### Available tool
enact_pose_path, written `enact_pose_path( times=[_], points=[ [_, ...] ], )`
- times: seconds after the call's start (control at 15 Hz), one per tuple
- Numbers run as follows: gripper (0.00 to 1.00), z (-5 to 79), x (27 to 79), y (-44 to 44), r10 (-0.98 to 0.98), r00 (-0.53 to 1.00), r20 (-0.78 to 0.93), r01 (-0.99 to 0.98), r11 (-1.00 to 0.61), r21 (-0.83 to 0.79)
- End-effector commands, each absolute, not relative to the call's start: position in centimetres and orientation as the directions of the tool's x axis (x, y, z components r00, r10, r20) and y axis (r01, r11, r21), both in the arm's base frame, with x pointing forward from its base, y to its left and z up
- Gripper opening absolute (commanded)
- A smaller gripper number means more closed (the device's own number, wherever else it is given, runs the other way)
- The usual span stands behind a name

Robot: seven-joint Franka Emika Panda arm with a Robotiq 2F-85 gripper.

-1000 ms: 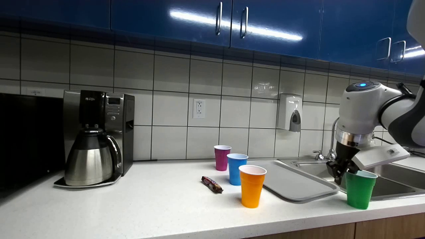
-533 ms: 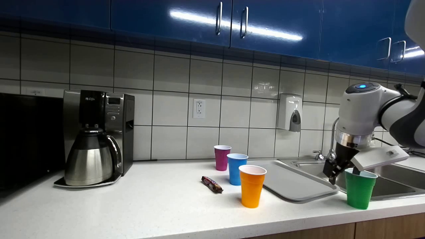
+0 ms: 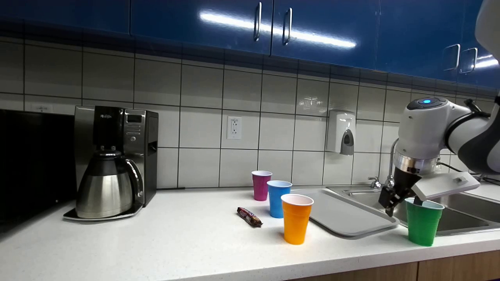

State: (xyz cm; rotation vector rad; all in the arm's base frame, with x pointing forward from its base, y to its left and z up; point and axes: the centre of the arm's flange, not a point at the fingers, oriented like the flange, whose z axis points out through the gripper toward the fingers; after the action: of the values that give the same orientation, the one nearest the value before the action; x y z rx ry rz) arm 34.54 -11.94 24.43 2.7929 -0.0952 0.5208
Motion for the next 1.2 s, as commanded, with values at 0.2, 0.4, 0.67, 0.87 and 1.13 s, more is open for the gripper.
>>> enact_pose_path(
  times=[0.2,0.4,0.67,0.87,1.13],
  points=[
    [1.00,25.0,34.9,-12.3,-0.045,0.930,0.365,-0.141,-0.961,0.238],
    [1.00,25.3,34.9,-12.2,-0.056,0.926,0.374,-0.153,-0.960,0.236],
    [1.00,25.5,34.9,-12.2,-0.065,0.923,0.379,-0.163,-0.959,0.233],
    [1.00,25.9,34.9,-12.0,-0.069,0.921,0.383,-0.168,-0.958,0.231],
    [1.00,24.4,34.9,-12.1,-0.082,0.925,0.370,-0.178,-0.956,0.234]
  ],
)
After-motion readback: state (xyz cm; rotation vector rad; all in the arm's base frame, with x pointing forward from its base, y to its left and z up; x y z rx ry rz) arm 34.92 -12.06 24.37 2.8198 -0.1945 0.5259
